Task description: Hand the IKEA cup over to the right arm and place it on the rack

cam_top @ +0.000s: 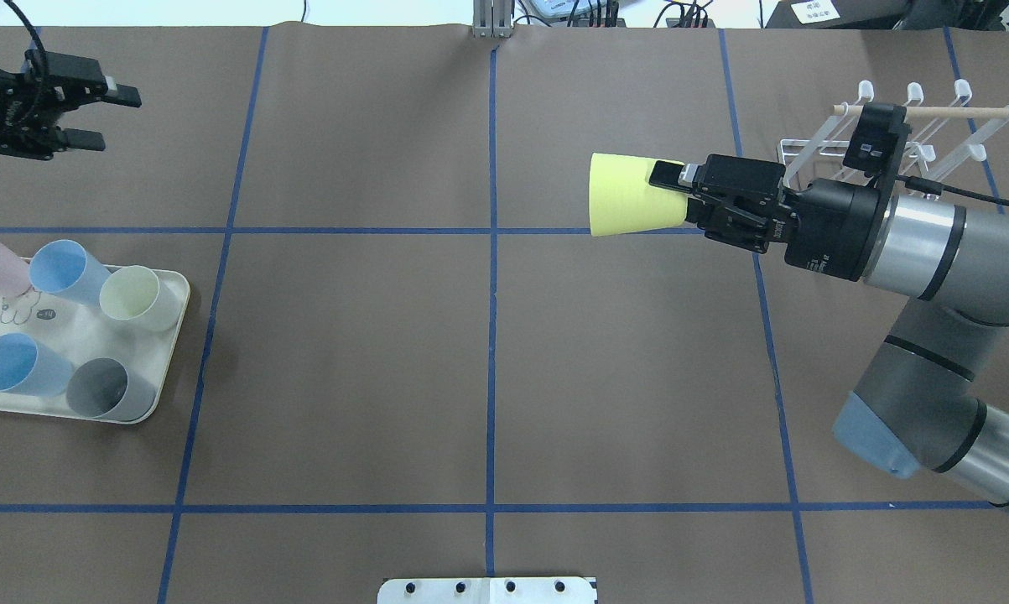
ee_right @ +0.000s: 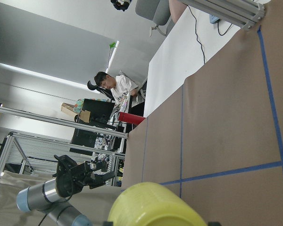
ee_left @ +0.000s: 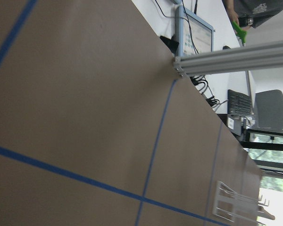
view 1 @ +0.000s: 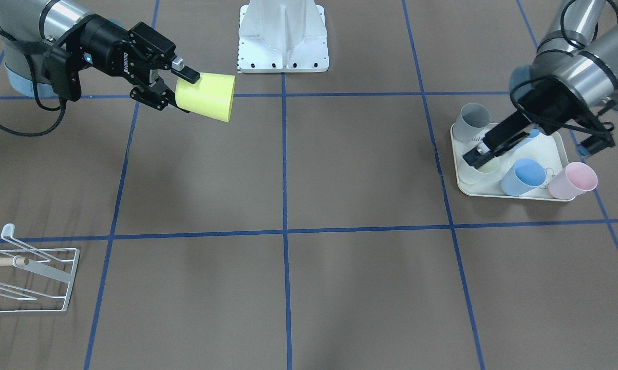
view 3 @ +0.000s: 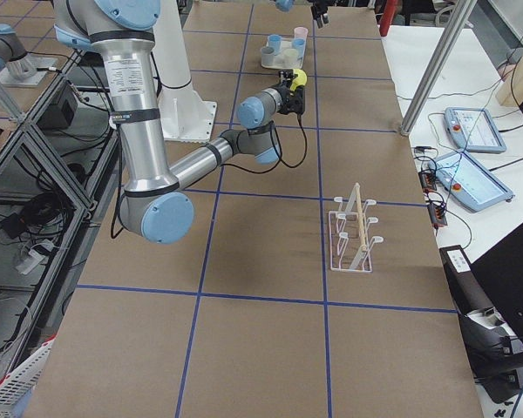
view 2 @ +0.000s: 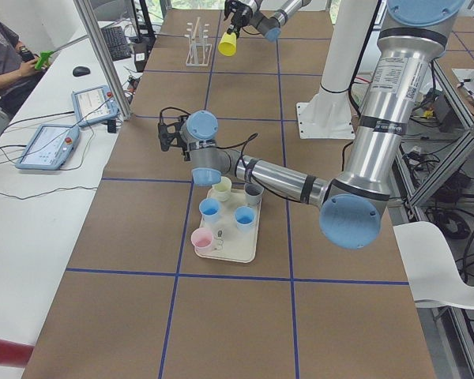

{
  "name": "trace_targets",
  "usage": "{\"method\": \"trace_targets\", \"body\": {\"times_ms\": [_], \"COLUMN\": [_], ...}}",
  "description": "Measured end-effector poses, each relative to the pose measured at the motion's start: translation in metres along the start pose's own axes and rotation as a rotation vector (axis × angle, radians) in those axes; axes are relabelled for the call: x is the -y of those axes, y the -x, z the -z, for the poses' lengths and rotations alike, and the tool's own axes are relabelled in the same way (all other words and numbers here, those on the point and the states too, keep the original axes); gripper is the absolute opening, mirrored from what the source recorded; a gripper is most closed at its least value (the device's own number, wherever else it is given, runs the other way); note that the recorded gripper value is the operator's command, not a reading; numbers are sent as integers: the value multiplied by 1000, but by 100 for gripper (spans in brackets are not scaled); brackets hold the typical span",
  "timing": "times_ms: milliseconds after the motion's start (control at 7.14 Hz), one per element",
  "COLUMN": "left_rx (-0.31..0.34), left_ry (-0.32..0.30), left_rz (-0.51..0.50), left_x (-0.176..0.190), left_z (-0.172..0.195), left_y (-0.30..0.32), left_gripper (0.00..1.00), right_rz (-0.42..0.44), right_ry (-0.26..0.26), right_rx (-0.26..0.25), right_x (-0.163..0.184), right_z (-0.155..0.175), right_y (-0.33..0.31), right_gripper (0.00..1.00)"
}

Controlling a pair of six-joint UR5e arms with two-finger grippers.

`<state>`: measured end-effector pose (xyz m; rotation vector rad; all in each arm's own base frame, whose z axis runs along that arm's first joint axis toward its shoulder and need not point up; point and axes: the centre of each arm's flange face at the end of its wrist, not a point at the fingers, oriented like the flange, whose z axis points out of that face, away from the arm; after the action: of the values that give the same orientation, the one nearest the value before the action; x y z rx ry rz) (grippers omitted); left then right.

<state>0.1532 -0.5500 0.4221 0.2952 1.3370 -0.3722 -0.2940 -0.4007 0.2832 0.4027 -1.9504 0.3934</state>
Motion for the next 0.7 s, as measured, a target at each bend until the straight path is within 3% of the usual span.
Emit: {"method": "trace_targets", "body": {"times_ms": [420,560,700], "left_rx": [320,404,447], "left_ry": [-1,17,37], "left_rz": [-369,-409,-412], "left_x": [13,9,7], "left_z": [36,40,39], "left_y": [124,161,185], "left_gripper": [100,100,100], "right_rz": [-1,-1,2], "right_ry": [-10,-14,-22], "right_rx": [-7,-10,-20], "right_x": [1,1,3], "right_z": [4,5,7], "right_y": [-5,-6,-9], "right_gripper": [14,14,14]}}
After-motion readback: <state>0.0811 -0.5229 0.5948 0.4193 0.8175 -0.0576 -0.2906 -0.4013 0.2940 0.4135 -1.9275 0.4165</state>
